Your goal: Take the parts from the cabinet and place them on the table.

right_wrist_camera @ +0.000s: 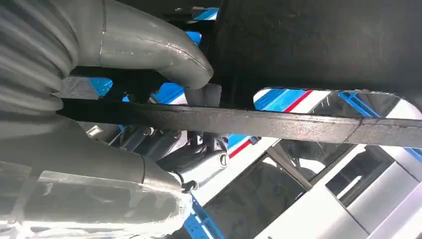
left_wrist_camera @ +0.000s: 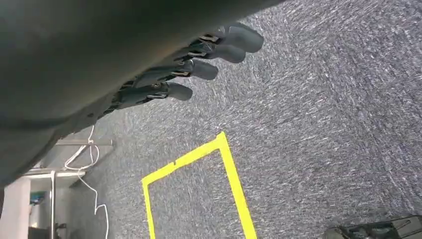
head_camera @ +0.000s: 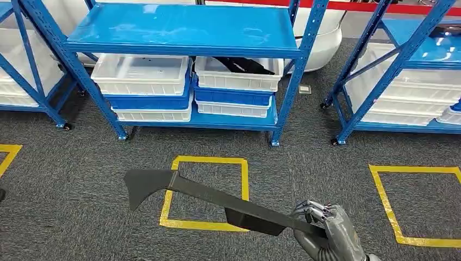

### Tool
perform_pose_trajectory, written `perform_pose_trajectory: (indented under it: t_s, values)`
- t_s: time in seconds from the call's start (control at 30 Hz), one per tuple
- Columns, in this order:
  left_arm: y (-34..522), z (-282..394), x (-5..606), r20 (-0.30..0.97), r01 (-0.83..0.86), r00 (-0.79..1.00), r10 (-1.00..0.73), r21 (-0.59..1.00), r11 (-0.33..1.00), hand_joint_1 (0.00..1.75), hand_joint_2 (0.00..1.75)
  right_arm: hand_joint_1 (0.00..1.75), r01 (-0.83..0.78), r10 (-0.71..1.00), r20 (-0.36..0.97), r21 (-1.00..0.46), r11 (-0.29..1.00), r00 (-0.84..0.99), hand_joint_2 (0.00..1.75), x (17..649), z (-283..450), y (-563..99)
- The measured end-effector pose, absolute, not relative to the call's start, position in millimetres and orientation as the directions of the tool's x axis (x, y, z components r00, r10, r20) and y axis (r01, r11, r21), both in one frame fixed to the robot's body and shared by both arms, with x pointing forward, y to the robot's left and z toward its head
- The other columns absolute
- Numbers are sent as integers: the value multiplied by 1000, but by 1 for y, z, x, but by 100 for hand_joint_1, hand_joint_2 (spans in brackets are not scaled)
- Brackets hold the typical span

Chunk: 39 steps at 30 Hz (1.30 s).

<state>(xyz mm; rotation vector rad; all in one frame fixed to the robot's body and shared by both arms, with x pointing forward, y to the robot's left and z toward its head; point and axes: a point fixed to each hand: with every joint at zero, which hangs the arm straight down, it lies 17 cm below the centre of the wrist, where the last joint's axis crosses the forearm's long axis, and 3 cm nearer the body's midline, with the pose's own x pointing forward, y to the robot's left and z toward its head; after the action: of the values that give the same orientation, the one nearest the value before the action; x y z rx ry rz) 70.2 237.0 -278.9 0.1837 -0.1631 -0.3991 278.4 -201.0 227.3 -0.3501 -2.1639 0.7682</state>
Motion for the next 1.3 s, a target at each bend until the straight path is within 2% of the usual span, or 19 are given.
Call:
perform_pose_trajectory:
  t_s: [0.23,0.4,1.3]
  values:
    - [226,-278,73,141,387,900,-413,182,904,0,0,175,-41,456,603,-630,775,-654,175,284,226,-195]
    - [200,-271,100,163,439,869,-467,181,880,0,0,175,-69,436,604,-634,771,-667,175,306,224,-180]
    - [188,-266,120,207,509,817,-538,178,842,0,0,175,-95,420,606,-636,766,-676,175,303,216,-168]
